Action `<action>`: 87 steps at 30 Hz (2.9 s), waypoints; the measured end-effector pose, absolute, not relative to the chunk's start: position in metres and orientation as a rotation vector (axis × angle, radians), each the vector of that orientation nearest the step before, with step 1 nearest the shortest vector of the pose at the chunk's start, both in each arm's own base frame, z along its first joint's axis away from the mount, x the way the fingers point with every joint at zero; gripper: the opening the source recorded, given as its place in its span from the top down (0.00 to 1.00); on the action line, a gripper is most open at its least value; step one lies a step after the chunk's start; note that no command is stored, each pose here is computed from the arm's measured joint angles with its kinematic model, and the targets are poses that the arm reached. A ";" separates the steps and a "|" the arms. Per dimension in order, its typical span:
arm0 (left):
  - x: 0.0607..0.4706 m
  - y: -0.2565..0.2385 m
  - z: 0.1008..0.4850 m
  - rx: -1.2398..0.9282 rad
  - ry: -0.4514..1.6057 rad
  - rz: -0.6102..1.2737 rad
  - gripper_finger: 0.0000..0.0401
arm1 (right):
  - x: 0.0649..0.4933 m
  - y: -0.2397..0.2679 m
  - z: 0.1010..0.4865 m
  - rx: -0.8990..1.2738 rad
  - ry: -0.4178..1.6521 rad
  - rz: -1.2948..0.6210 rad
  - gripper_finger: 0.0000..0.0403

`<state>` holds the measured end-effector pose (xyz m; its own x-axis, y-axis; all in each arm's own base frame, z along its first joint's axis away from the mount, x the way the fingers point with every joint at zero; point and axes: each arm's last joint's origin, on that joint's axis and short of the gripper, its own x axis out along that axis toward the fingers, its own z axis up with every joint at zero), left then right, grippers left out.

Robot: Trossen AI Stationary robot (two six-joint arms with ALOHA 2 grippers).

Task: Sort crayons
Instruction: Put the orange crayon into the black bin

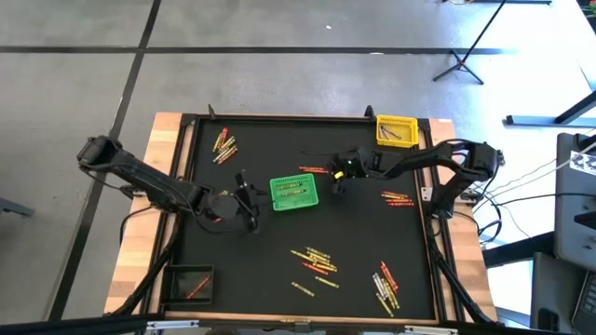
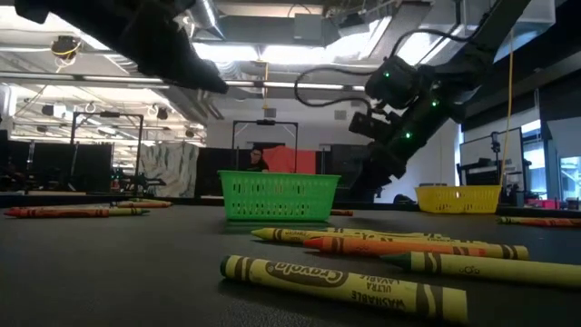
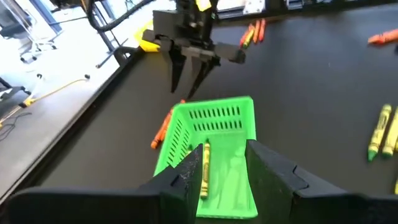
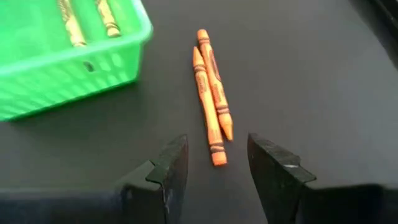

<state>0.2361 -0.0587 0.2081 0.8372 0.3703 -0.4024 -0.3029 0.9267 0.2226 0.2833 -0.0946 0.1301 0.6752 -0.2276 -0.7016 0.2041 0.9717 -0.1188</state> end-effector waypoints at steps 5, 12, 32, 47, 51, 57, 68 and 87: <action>0.236 -0.062 0.206 0.158 0.457 0.351 0.74 | 0.287 -0.096 0.114 -0.031 0.826 -0.251 0.59; 0.237 -0.061 0.207 0.153 0.450 0.350 0.74 | 0.292 -0.098 0.105 -0.058 0.811 -0.252 0.61; 0.237 -0.061 0.207 0.153 0.451 0.349 0.74 | 0.288 -0.097 0.103 -0.027 0.875 -0.259 0.95; 0.237 -0.061 0.207 0.153 0.451 0.349 0.74 | 0.280 -0.071 0.149 -0.137 0.848 -0.392 0.99; 0.237 -0.061 0.207 0.153 0.451 0.349 0.74 | 0.279 -0.060 0.165 -0.165 0.791 -0.429 0.99; 0.237 -0.061 0.207 0.163 0.453 0.347 0.74 | 0.282 -0.041 0.187 -0.200 0.655 -0.393 0.99; 0.237 -0.062 0.207 0.123 0.451 0.317 0.74 | 0.299 -0.002 0.213 -0.277 0.343 -0.176 1.00; 0.237 -0.062 0.206 0.105 0.451 0.315 0.74 | 0.233 -0.106 0.164 0.164 0.917 -0.994 0.61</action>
<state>0.2375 -0.0624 0.2065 0.8528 0.3216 -0.4115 -0.2754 0.9464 0.1690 0.2327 -0.1065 0.1640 0.2182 -0.6498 -0.7281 0.7781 0.5661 -0.2722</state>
